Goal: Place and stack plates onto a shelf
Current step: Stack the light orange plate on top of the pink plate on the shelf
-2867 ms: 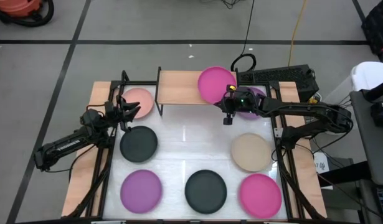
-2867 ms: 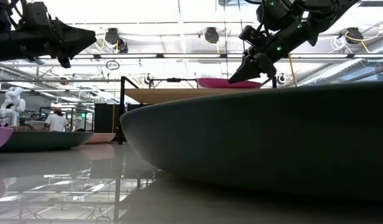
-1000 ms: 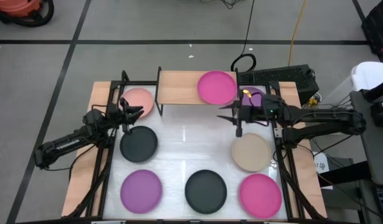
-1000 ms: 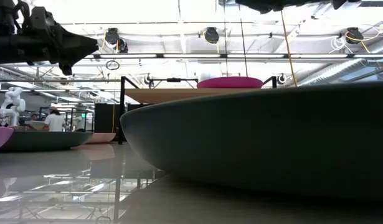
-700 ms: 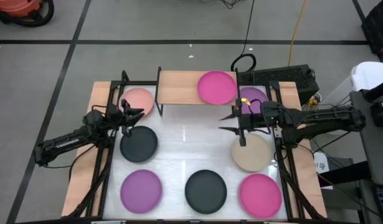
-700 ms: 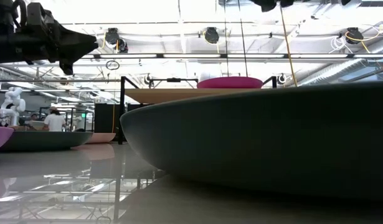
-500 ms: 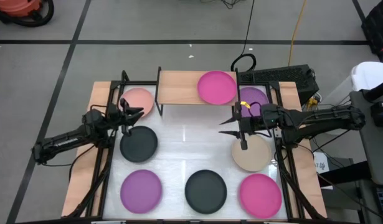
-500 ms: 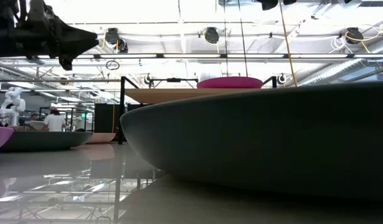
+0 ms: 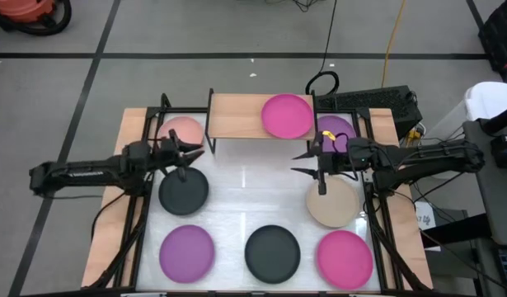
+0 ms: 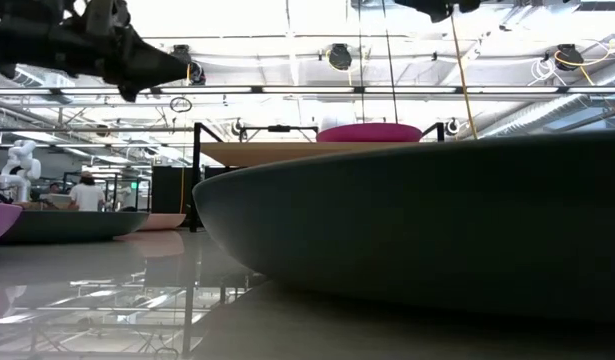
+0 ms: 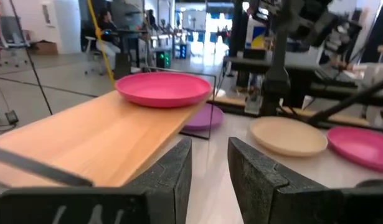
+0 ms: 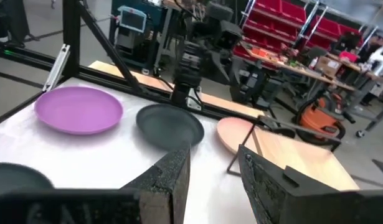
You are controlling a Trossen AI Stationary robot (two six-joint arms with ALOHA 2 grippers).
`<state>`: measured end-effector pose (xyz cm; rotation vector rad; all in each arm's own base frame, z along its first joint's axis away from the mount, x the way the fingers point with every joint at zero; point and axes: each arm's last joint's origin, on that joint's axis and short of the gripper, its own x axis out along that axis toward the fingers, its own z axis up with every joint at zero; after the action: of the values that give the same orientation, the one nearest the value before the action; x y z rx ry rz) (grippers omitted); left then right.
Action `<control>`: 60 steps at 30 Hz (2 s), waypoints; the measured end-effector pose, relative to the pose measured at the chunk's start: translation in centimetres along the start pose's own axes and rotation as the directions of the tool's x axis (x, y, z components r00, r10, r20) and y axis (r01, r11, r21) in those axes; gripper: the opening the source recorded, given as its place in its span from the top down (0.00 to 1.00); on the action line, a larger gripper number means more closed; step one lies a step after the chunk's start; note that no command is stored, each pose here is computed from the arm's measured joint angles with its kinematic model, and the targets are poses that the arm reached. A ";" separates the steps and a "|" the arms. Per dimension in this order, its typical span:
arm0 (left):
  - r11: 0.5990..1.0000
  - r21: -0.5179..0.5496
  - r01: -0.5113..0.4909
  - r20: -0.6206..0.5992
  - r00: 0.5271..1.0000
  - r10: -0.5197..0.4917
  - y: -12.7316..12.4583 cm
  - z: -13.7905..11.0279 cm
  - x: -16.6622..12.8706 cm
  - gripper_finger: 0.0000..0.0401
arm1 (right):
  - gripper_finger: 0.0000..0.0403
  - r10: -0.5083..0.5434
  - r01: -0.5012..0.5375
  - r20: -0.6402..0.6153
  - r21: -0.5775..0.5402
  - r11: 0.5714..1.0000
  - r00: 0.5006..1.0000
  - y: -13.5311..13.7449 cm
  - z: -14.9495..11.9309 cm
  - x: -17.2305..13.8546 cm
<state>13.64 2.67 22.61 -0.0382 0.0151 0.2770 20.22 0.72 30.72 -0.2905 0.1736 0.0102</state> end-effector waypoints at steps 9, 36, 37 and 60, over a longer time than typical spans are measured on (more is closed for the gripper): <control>0.999 0.045 0.003 -0.033 0.999 -0.001 -1.4 1.0 1.5 0.73 | 0.71 0.013 -0.014 0.022 0.067 0.998 1.000 0.5 -1.1 -2.9; 0.999 0.037 0.011 -0.032 0.999 -0.010 -1.7 0.6 2.7 0.73 | 0.71 -0.140 0.104 0.316 0.127 0.986 0.939 2.2 -8.3 -5.9; 0.999 0.037 0.011 -0.033 0.999 -0.010 -1.7 0.6 2.7 0.73 | 0.71 -0.141 0.105 0.320 0.128 0.986 0.937 2.2 -8.3 -6.0; 0.969 0.096 -0.226 -0.424 0.872 0.245 -0.9 2.1 1.7 0.73 | 0.71 -0.136 0.096 0.316 0.139 0.986 0.939 2.2 -8.3 -6.1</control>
<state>15.54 2.34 24.72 -0.0538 0.4741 0.5094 12.70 0.57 23.28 -0.1732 -0.1716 -0.0693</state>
